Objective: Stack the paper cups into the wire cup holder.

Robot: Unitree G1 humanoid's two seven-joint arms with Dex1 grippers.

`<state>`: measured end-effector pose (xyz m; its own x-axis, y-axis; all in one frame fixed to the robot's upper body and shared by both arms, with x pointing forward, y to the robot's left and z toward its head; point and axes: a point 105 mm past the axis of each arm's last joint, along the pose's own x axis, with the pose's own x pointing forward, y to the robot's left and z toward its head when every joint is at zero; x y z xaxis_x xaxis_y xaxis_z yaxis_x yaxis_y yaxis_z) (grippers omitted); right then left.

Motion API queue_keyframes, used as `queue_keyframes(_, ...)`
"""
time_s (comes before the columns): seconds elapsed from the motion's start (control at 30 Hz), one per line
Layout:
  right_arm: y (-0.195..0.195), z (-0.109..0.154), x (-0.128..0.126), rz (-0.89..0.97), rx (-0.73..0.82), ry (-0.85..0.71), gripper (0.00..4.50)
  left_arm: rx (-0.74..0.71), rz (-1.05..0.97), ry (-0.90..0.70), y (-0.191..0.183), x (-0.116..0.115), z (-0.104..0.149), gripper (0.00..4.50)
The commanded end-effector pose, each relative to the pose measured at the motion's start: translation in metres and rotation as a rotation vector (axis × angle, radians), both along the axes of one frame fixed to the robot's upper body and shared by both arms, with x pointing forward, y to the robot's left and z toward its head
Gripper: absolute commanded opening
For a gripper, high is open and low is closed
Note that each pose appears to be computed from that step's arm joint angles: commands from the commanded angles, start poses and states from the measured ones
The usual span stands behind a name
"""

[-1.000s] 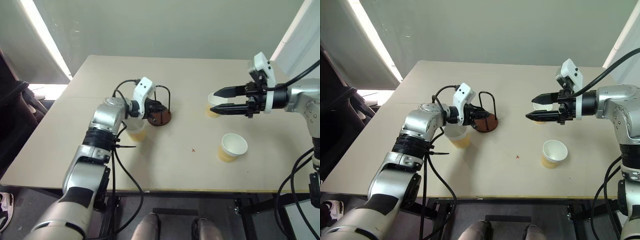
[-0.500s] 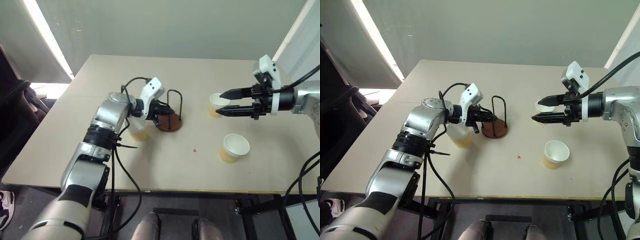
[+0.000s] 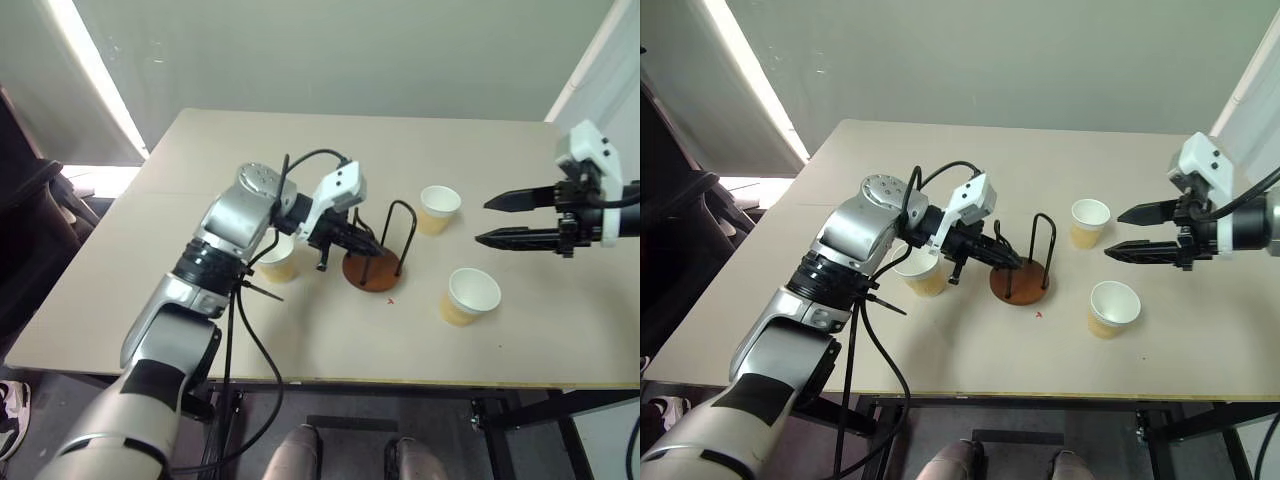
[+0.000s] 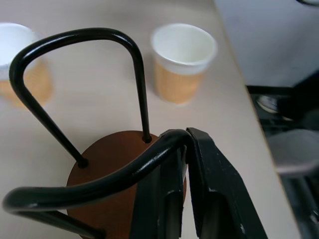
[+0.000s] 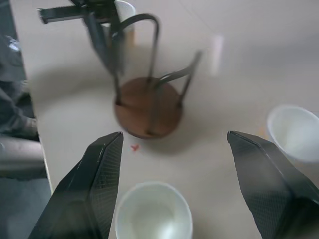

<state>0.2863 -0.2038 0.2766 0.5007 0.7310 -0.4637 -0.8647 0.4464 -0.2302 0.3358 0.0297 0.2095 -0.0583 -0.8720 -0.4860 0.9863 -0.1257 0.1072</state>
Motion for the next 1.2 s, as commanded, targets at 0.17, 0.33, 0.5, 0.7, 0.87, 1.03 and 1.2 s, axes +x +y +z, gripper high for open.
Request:
queue_keyframes(0.17,0.003,0.016,-0.019,0.019,0.002,-0.041,3.46,0.005,-0.115,-0.019,-0.013,-0.013,-0.003,0.06)
queue_keyframes(0.33,0.004,0.015,-0.032,0.04,-0.01,0.004,3.46,0.052,-0.146,-0.035,-0.012,-0.013,-0.014,0.06)
queue_keyframes(0.5,0.004,0.021,-0.033,0.042,-0.012,-0.006,3.46,0.07,-0.156,-0.026,-0.008,-0.014,-0.021,0.06)
queue_keyframes(0.7,0.009,0.018,-0.029,0.06,-0.002,-0.012,3.46,0.103,-0.147,-0.039,-0.007,-0.012,-0.031,0.32)
queue_keyframes(0.87,0.014,0.015,-0.028,0.078,0.003,-0.005,3.46,0.138,-0.163,-0.061,-0.005,-0.013,-0.036,1.91)
queue_keyframes(1.03,0.015,0.014,-0.026,0.089,0.0,-0.002,3.46,0.149,-0.156,-0.052,0.002,-0.014,-0.034,3.72)
queue_keyframes(1.2,0.019,0.013,-0.023,0.107,-0.004,-0.009,3.46,0.249,-0.167,-0.101,0.02,-0.018,-0.042,4.49)
